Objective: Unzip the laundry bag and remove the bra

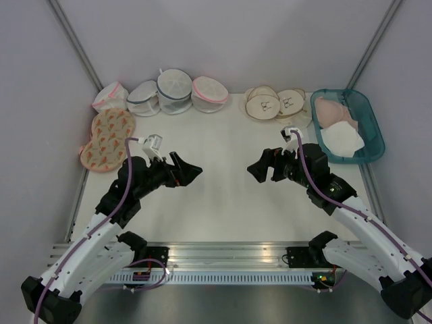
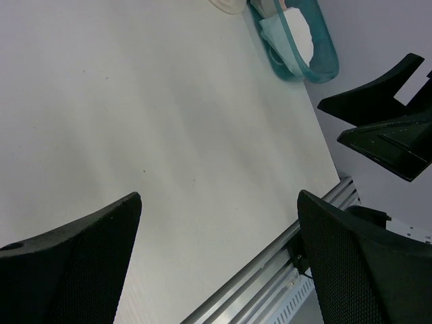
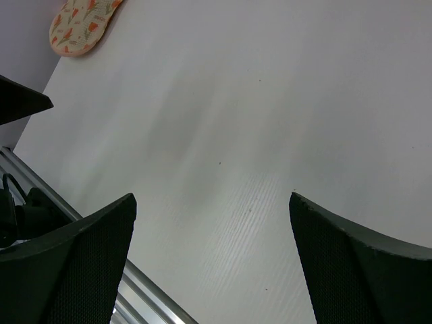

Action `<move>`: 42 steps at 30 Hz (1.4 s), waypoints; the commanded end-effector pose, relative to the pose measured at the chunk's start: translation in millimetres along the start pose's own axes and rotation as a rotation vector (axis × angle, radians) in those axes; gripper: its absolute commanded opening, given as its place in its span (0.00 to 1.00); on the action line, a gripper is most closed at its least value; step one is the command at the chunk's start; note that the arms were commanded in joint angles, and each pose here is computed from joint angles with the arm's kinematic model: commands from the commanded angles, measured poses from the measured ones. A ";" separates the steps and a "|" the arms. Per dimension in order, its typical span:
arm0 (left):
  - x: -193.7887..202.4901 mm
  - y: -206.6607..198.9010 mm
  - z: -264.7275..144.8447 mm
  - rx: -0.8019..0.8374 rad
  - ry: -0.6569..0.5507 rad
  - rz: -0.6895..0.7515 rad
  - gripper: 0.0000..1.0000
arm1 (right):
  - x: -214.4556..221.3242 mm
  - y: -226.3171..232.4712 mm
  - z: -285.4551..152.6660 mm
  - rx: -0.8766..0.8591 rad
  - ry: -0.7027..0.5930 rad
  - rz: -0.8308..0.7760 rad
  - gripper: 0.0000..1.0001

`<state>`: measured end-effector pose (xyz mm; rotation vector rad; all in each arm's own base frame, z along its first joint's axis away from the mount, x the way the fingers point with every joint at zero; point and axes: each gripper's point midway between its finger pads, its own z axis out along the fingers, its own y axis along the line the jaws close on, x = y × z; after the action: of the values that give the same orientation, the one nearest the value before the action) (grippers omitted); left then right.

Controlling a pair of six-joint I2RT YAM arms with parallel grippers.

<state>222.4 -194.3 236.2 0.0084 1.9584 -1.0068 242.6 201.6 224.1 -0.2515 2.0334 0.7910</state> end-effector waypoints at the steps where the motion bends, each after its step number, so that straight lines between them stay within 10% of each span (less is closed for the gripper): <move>1: -13.8 -6.3 -2.2 0.005 -0.028 0.048 1.00 | -17.2 5.1 -1.1 -0.008 -0.062 -0.011 0.98; 16: -64.8 77.2 49.3 -0.346 -0.204 -0.112 0.99 | 2.3 -5.3 14.0 0.014 -0.024 0.047 0.98; 31: -170.3 131.0 266.0 -0.301 -0.360 -0.208 0.99 | 29.6 -5.4 14.0 -0.043 -0.032 0.123 0.98; 42: -155.6 198.2 368.2 -0.447 -0.267 -0.344 1.00 | 35.9 -12.0 12.0 -0.012 -0.022 0.132 0.98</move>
<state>645.8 -250.3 154.6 -0.5795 1.8492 -0.7652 234.6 203.0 173.0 -0.1241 2.0861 0.8665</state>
